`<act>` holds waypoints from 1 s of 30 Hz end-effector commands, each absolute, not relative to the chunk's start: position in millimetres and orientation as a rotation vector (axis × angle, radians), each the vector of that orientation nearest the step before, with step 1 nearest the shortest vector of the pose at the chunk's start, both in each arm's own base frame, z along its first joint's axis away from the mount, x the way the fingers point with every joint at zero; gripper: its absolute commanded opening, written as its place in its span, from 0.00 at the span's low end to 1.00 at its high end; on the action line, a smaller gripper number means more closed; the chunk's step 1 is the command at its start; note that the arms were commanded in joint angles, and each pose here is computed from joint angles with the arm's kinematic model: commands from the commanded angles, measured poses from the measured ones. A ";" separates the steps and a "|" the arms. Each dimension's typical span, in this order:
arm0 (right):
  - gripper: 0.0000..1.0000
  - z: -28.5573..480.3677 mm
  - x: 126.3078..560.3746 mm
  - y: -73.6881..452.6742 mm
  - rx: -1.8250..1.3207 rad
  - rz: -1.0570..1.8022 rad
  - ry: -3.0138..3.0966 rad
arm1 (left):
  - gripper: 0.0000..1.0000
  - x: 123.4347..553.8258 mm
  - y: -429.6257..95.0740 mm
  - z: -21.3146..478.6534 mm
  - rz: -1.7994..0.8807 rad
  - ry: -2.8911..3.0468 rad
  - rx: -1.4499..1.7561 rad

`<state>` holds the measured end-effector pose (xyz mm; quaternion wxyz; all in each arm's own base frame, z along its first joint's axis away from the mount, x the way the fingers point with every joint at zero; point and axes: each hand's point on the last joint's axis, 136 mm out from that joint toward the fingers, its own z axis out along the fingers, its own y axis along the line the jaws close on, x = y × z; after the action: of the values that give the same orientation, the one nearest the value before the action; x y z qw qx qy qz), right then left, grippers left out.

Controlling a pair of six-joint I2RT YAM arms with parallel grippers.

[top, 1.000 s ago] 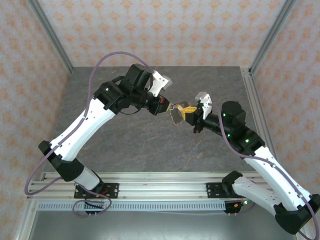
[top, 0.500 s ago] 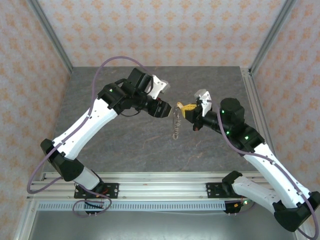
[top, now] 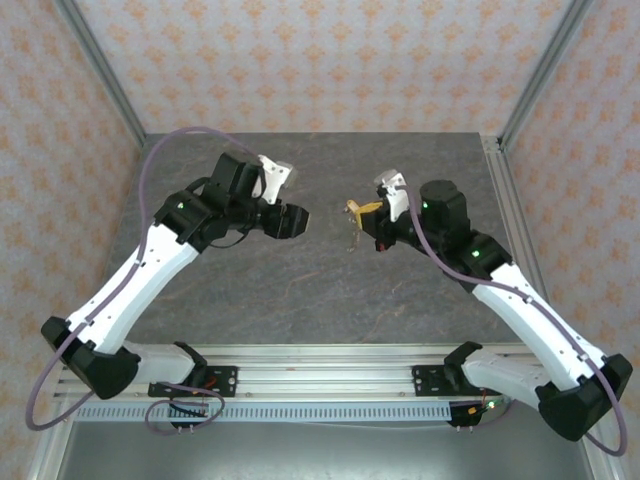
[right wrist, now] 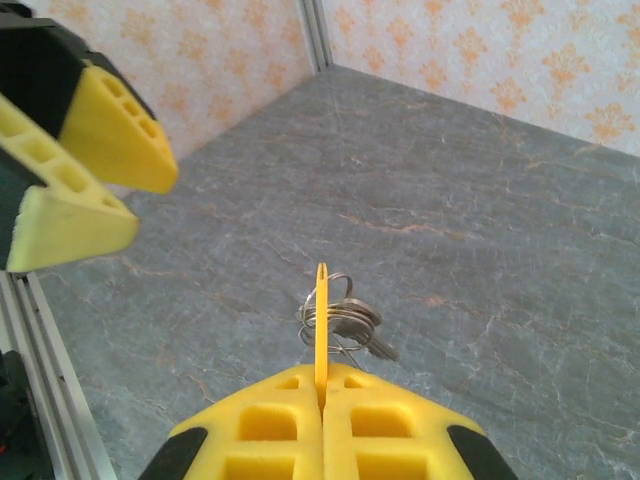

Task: Put the keys on the keyring

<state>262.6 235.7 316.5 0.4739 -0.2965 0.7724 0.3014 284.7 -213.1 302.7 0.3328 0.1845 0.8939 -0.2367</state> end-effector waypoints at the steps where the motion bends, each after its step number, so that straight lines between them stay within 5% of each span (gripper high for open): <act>1: 0.00 322.3 272.4 244.5 -0.739 0.711 1.877 | 0.62 297.6 -189.0 300.6 -0.464 2.289 0.407; 14: 0.00 288.3 283.3 304.7 -0.749 0.820 1.886 | 0.63 296.1 -161.4 286.2 -0.443 2.311 0.320; 30: 0.00 160.4 290.1 253.1 -0.440 0.663 2.145 | 0.71 330.0 -168.8 258.0 -0.563 2.367 0.204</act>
<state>275.1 261.4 152.6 0.3784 -0.2192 0.8575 0.2709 321.5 -161.1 243.7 0.3243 0.0817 0.9225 -0.1928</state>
